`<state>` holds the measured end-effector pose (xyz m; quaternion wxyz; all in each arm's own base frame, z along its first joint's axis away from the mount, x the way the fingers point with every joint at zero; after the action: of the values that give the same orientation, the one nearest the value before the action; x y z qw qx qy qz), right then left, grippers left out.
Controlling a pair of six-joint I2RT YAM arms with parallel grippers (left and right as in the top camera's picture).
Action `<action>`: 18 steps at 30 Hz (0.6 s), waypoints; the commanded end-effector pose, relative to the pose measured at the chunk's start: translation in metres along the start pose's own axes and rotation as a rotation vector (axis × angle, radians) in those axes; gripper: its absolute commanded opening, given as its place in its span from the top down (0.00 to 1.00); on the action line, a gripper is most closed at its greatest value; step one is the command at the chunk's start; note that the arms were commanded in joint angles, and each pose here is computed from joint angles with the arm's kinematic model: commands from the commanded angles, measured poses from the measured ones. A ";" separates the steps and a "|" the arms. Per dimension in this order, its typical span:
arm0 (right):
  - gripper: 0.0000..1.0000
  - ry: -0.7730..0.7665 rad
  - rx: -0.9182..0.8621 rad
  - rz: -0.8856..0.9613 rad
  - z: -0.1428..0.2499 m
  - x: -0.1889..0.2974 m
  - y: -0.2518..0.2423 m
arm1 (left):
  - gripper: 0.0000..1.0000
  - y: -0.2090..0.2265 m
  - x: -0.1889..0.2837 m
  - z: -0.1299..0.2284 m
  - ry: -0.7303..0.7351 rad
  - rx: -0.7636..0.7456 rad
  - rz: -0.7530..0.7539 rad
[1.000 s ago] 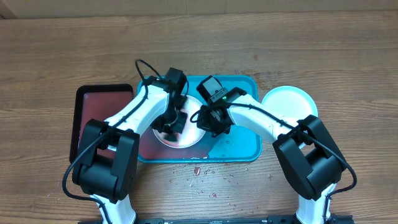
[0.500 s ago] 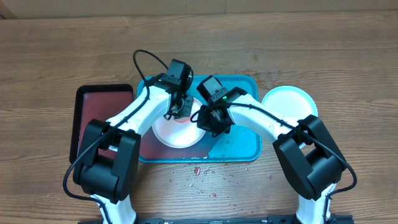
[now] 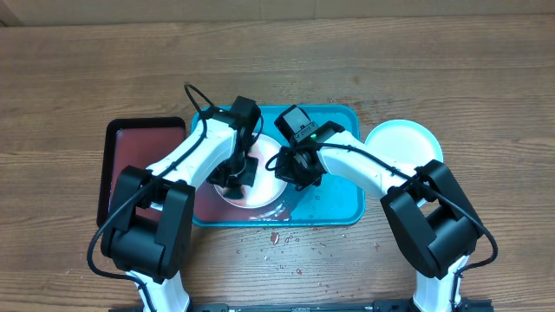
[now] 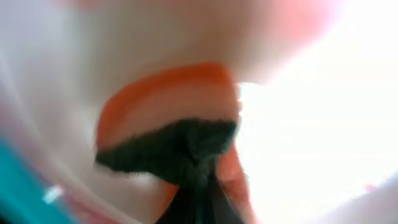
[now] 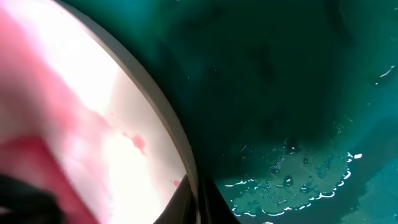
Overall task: Clean dirty plates on tray and stack at the side
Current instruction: 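Scrub the white plate with the sponge while right gripper holds it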
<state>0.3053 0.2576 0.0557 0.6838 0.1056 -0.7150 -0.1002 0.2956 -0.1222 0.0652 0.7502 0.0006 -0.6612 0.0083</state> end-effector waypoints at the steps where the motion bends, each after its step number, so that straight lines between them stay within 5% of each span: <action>1: 0.96 0.003 -0.011 0.027 -0.002 -0.007 -0.006 | 0.96 -0.047 0.007 0.008 0.062 -0.187 0.380; 8: 0.96 0.007 -0.007 0.030 -0.002 -0.007 -0.006 | 0.96 -0.047 0.015 -0.051 -0.236 -0.116 0.338; 15: 0.96 0.007 -0.007 0.030 -0.002 -0.007 -0.006 | 0.95 0.044 0.014 -0.059 -0.360 0.292 -0.242; 18: 0.96 0.006 -0.007 0.030 -0.002 -0.007 -0.006 | 0.96 0.060 0.015 -0.046 -0.334 0.367 -0.347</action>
<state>0.3050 0.2579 0.0559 0.6849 0.1083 -0.7134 -0.1015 0.3415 -0.1043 0.0672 0.6608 0.0939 -0.7439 0.0339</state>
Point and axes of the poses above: each gripper's point midway between its finger pads, its own x axis back along the fingers, its own y axis along the line the jaws close on, z = x × y, the point moved 5 cm from there along x, back along the fingers, and after that the axes turned 13 degrees about x, right-handed, at the moved point
